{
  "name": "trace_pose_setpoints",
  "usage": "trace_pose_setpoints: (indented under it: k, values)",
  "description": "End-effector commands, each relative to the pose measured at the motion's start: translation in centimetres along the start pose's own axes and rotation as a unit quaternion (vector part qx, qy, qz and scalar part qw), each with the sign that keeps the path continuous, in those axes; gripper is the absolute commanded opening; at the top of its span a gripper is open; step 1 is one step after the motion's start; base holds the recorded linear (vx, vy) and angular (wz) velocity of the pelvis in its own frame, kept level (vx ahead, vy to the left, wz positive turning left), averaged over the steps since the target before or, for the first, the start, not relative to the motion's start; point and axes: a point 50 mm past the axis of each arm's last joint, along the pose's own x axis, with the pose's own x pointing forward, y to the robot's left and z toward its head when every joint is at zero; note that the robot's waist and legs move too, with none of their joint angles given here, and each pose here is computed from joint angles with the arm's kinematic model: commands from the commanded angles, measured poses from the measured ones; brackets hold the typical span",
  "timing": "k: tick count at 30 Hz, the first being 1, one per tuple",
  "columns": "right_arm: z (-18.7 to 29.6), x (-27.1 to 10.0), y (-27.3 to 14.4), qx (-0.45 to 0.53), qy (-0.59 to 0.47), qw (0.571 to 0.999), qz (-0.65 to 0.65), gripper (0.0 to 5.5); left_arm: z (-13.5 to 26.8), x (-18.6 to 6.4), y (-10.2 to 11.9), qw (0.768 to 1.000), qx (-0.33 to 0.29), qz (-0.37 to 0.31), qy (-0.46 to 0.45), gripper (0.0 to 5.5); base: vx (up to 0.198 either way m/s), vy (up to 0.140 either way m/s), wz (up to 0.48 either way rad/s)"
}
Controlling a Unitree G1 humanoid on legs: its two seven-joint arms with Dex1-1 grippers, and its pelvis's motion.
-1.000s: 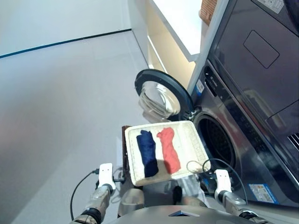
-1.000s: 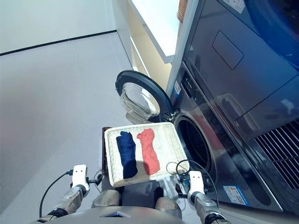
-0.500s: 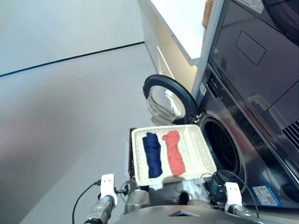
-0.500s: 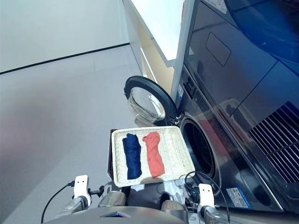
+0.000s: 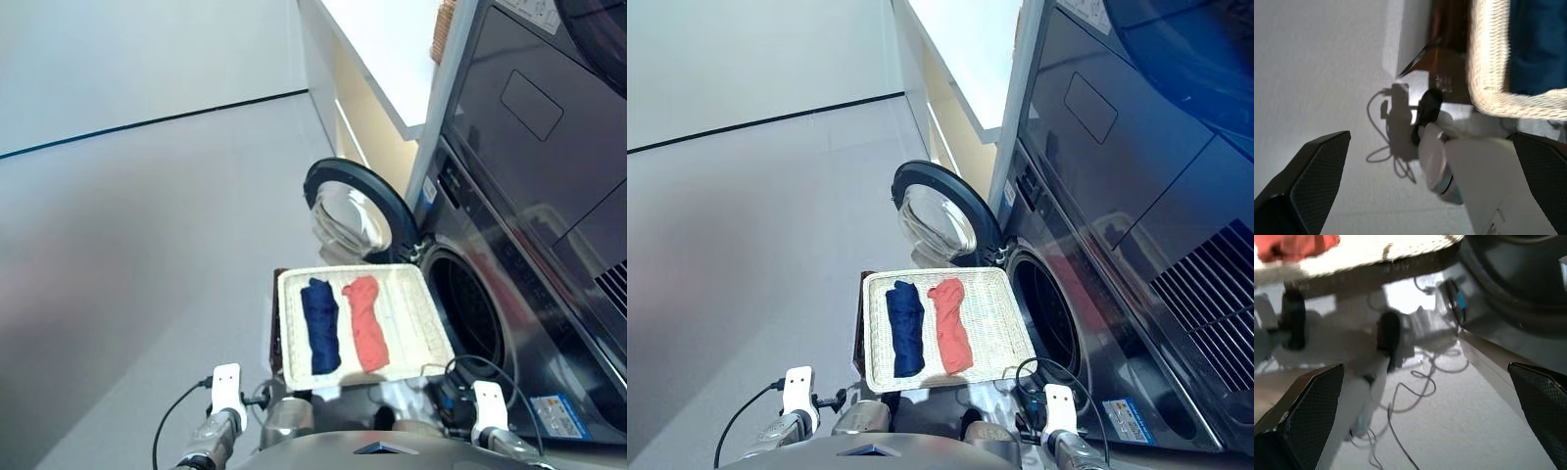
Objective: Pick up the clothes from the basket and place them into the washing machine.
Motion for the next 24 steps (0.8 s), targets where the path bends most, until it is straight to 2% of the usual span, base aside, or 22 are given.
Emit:
trace_pose_setpoints:
  k: [1,8,14,20,24]
  values:
    - [2.2,0.2,-0.5,0.030,-0.045,0.998,-0.010,5.50,2.2,0.3,1.0,0.999,-0.002,0.015,-0.038,5.50,-0.085,0.138,0.393]
    - [1.1,0.2,-1.0,0.043,-0.015,0.998,-0.039,5.50,1.5,0.2,1.0,1.000,-0.002,0.013,-0.020,5.50,0.127,0.204,0.213]
    - [2.1,0.8,0.5,0.024,-0.019,0.999,-0.017,5.50,1.8,0.2,1.2,1.000,0.007,0.017,-0.024,5.50,0.136,0.220,-0.226]
    - [3.7,1.2,1.6,-0.002,-0.041,0.999,-0.005,5.50,3.3,0.5,1.3,0.998,0.022,0.023,-0.044,5.50,0.044,0.127,-0.364]
    - [7.0,1.4,2.9,-0.011,-0.109,0.994,0.003,5.50,7.2,1.0,0.0,0.993,0.018,0.018,-0.118,5.50,-0.014,0.028,-0.135]
